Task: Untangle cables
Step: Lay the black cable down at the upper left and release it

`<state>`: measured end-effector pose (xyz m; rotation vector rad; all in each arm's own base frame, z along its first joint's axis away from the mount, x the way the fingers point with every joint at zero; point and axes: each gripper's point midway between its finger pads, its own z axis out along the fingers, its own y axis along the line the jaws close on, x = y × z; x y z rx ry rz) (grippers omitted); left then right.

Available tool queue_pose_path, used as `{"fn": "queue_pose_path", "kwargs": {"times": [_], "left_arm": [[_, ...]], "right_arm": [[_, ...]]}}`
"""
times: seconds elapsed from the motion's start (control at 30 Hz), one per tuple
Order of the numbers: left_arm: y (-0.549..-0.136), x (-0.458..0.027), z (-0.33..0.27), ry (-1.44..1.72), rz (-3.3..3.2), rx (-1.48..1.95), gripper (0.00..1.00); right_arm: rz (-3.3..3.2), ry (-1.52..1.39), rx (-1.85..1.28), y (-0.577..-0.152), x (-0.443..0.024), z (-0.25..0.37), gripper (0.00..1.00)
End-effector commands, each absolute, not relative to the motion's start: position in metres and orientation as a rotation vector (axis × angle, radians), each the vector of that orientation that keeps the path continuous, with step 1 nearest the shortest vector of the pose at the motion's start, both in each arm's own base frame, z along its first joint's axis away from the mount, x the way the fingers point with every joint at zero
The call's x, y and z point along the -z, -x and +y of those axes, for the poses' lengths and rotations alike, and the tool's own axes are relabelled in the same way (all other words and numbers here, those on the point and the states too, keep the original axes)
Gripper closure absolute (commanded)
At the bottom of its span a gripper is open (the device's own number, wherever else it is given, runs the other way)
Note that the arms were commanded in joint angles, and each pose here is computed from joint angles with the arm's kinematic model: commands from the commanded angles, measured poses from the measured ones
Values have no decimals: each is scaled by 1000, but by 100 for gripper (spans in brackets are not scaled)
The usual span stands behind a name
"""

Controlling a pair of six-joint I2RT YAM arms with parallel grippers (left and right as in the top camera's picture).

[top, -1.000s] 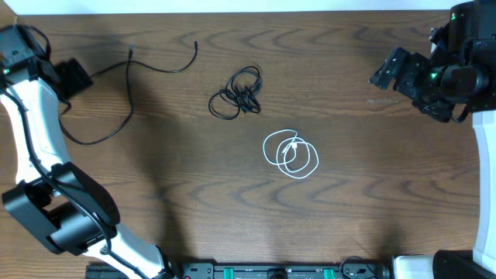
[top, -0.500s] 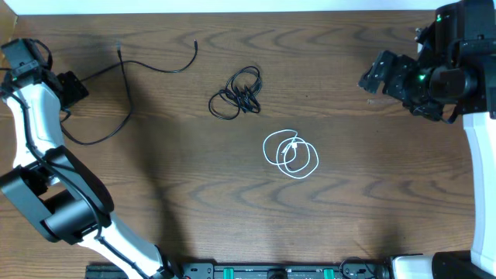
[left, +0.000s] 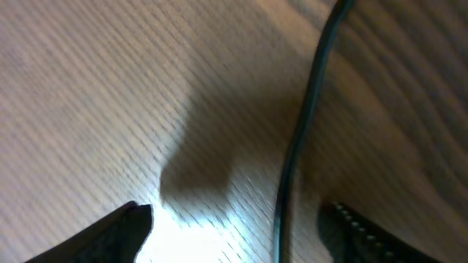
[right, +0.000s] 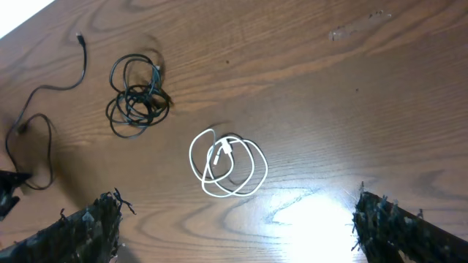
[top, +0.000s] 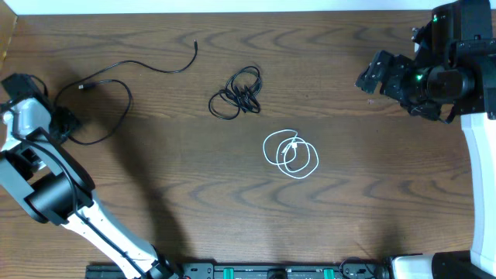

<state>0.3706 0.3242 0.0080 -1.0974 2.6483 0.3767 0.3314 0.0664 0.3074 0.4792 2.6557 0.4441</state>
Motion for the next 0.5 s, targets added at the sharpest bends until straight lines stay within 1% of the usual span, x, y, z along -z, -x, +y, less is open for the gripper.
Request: {"fn": "queue_pose_path", "kwargs": {"times": [0.0,0.1,0.13,0.2,0.23,0.33,0.4,0.47], "left_arm": [[-381,-1,319,989,2677,-275,33],[-387,-2,317,973,2660,-233,55],[-388,-2,317,972,2659,-235,60],[-388,-2,317,972,2659,-235,66],[-387,-2,317,972,2660,-235,72],[-390,-3,318,932,2665,-245,86],[-393,-5,318,873,2676,-257,91],[-402,-13,319,793,2666,-281,92]], "right_arm": [[2652,-449,-439,-331,-309,67,1],[2652,-449,-439,-331,-309,67,1],[2652,-449,-439,-331,-309,67,1],[2652,-449,-439,-331,-309,67,1],[2652,-449,-439,-331,-309,67,1],[2650,-448,-439,-331,-309,67,1],[2651,-448,-439,-331,-309,67,1],[2651,-448,-439,-331,-309,67,1]]}}
